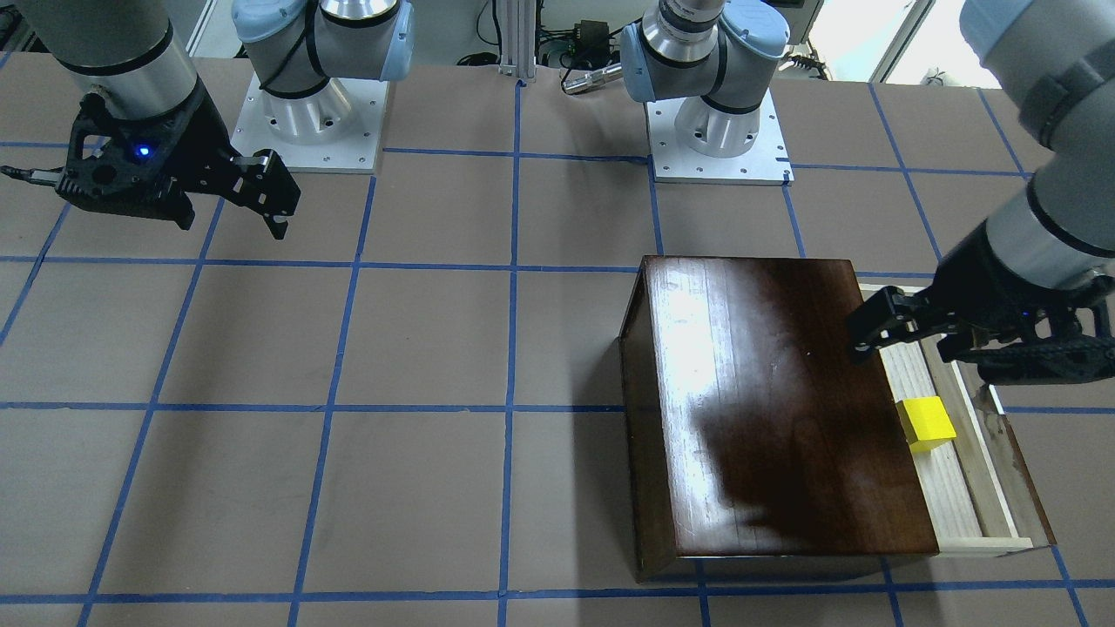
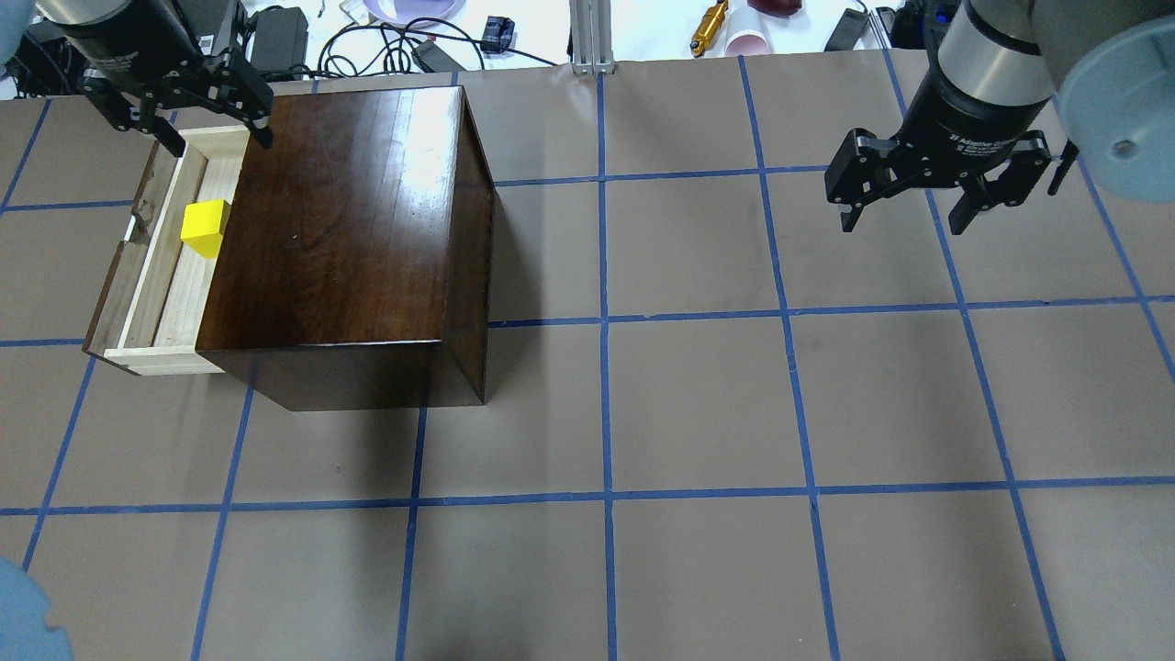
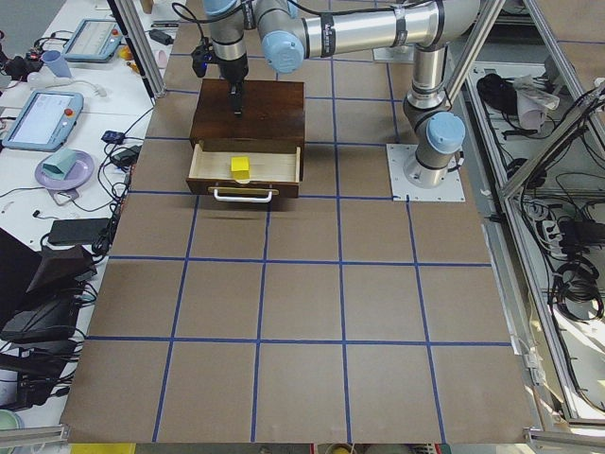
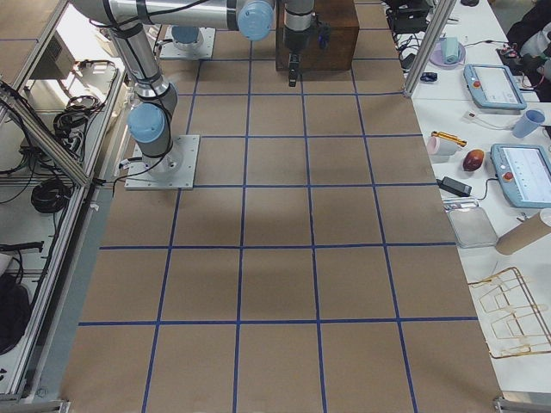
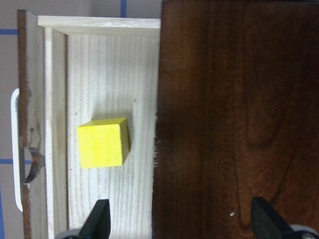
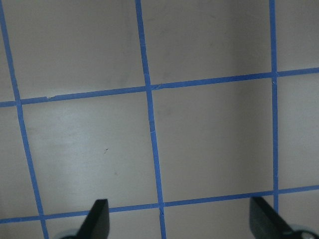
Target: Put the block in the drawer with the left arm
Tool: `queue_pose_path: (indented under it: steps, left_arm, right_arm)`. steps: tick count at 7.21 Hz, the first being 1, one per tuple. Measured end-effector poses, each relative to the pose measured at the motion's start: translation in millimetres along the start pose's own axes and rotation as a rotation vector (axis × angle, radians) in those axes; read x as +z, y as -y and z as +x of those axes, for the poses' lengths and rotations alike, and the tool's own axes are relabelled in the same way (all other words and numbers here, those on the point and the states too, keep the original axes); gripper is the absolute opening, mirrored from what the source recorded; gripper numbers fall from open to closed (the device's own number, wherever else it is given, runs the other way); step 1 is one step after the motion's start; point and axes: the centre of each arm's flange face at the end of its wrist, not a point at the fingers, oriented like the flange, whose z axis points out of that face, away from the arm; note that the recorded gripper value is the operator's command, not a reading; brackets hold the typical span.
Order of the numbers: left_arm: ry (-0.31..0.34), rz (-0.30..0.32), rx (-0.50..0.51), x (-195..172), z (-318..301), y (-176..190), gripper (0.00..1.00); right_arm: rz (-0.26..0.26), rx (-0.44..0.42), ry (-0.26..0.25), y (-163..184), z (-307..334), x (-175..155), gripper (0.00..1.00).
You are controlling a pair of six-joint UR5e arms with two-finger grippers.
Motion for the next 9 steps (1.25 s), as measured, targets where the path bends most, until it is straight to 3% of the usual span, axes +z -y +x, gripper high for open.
queue_pose_path:
  steps: [4,9]
  left_arm:
    - [-0.004,-0.021,-0.023,4,80,-44,1.0]
    - [-0.003,-0.038,-0.009,3,88,-95,1.0]
  right_arm:
    - [0.0,0.0,0.0,0,0,0,1.0]
    - [0.001,0.0,0.0,0,0,0,1.0]
